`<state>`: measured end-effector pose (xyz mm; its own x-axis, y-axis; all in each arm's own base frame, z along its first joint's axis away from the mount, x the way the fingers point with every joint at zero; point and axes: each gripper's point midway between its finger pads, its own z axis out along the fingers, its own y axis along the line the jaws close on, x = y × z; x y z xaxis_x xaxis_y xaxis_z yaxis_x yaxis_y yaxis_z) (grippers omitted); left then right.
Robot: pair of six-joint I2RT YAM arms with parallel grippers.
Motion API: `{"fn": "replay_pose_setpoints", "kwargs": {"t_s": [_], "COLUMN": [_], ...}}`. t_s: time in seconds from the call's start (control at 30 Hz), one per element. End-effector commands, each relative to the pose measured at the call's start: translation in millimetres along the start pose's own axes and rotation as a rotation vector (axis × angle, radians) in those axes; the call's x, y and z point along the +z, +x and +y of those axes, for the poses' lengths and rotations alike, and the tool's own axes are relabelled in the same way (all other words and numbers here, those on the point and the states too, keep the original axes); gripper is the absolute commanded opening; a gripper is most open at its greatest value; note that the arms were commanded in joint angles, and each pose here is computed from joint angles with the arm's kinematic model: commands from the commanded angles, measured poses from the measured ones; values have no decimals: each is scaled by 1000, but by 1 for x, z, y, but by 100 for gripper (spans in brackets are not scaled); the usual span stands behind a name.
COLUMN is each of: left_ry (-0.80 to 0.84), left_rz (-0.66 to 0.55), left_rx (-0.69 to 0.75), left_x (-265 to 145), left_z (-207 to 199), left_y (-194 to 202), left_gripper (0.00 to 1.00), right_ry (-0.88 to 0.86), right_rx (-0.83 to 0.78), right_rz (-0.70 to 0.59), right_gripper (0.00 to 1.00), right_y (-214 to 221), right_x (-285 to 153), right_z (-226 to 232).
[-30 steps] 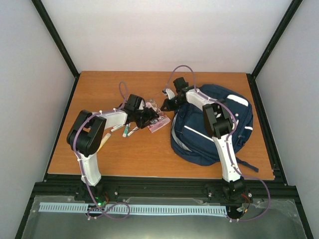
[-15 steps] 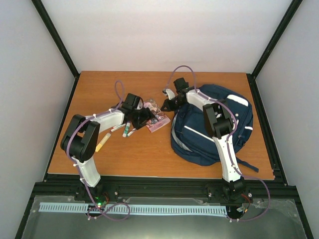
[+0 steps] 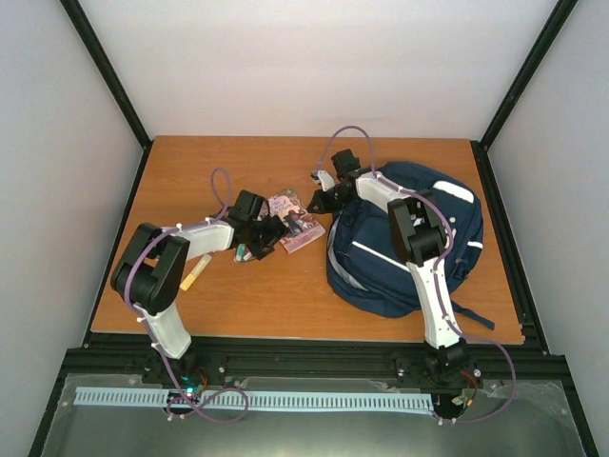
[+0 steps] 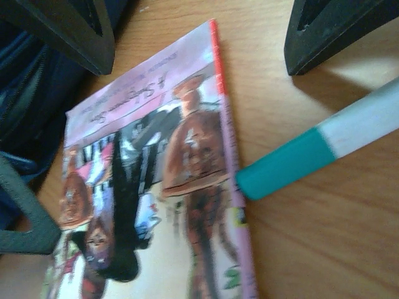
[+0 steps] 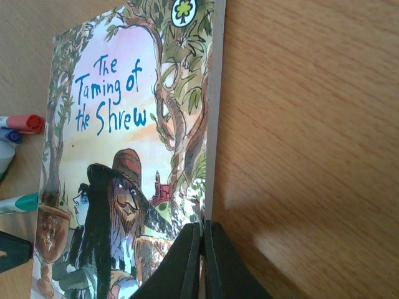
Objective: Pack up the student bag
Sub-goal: Pick up the book from the center of the board.
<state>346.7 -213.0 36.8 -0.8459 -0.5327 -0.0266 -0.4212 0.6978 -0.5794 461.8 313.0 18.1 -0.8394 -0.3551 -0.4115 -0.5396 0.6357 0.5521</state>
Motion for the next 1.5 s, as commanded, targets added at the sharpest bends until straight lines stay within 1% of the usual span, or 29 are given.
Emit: {"fn": "replay_pose_setpoints", "kwargs": {"t_s": [0.0,0.17,0.3,0.4,0.47,0.57,0.67,0.7,0.8,0.83,0.9,0.93,1.03,1.13,1.2,1.33,1.47], "left_ry": [70,138,180,264,288,300,294,292,282,288,307,317,346,379,386,385,397], "left_rz": [9,25,-2,-41,-67,-118,-152,-160,-165,-163,-155,-154,-164,-189,-211,-245,-262], "left_rx": [-71,-98,-96,-94,-92,-80,-51,-40,-23,-17,-7,-2,20,79,131,234,311], "left_x": [26,41,42,35,29,15,4,2,1,1,1,-1,-12,-36,-54,-91,-123], "left_z": [-3,-15,-23,-36,-43,-50,-55,-57,-58,-60,-64,-67,-76,-93,-103,-117,-125], "left_y": [-2,-4,-11,-17,-20,-27,-32,-33,-35,-35,-34,-34,-34,-34,-34,-30,-21], "left_gripper": [77,77,76,73,69,58,42,39,24,17,10,8,1,1,1,1,1], "right_ry": [101,90,81,80,77,68,63,60,61,62,62,64,70,84,74,38,41], "right_rx": [196,196,200,200,202,204,200,196,185,181,167,162,151,126,95,4,-144], "right_rz": [292,294,294,295,296,300,293,287,262,253,234,223,182,122,74,-28,-103], "right_gripper": [3,3,3,3,3,3,3,3,3,3,3,3,3,3,4,16,25], "right_y": [98,99,99,99,100,101,99,96,87,83,76,72,58,40,28,13,18], "right_x": [31,32,32,32,33,33,31,30,24,22,15,11,-6,-33,-56,-105,-156], "right_z": [-30,-29,-28,-27,-27,-26,-24,-22,-18,-16,-12,-11,-10,-7,3,37,75]}}
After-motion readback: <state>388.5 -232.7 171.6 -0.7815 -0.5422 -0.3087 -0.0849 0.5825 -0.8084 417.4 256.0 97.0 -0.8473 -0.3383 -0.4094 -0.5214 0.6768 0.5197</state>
